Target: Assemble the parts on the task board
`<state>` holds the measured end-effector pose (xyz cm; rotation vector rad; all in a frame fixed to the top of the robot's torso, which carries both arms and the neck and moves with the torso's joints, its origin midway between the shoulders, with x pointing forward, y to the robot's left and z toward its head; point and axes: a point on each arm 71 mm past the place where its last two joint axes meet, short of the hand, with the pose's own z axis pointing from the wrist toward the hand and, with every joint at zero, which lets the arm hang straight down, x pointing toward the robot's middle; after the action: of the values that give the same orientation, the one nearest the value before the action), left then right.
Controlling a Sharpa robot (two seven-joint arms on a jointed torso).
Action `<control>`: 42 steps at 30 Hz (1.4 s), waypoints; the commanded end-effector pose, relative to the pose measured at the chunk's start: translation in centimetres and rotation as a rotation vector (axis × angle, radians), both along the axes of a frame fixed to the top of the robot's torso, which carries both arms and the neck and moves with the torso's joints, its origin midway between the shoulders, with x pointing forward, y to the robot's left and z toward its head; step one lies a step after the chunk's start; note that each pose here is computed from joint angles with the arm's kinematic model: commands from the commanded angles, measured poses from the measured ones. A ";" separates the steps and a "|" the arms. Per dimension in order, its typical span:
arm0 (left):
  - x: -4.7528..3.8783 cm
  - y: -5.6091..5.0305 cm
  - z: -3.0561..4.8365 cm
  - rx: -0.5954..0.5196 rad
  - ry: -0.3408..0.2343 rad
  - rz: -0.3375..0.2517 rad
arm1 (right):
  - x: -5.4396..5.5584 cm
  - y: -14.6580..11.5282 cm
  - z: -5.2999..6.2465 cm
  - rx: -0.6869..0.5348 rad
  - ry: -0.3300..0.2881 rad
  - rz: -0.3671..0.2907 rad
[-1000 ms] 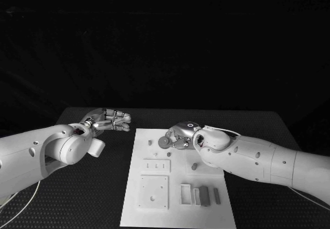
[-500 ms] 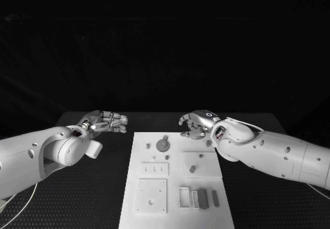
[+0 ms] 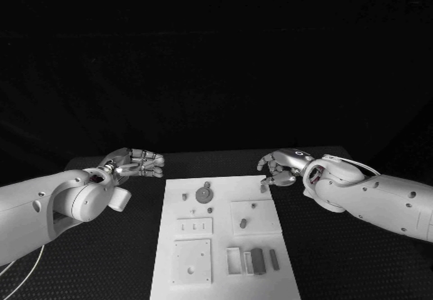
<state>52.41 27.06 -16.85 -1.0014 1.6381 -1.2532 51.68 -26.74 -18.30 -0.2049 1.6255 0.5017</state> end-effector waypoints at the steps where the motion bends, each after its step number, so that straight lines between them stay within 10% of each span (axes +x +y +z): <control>1: -0.07 -0.4 0.09 -0.008 -0.008 -0.030 | 0.0 -0.8 -0.2 0.028 0.012 0.028; 7: -0.01 -0.5 -0.03 -0.008 -0.008 -0.032 | 0.4 -2.0 -1.1 0.040 -0.034 0.020; 22: 0.06 -0.6 -0.46 -0.005 0.000 -0.030 | 1.5 -3.7 -5.4 0.178 0.096 -0.029; 42: 0.07 -0.5 -0.57 -0.005 0.002 -0.029 | 1.7 -4.4 -7.6 0.265 0.173 -0.064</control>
<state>52.52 26.78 -17.52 -1.0018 1.6546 -1.2544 53.43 -31.55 -25.81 0.0855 1.6955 0.6480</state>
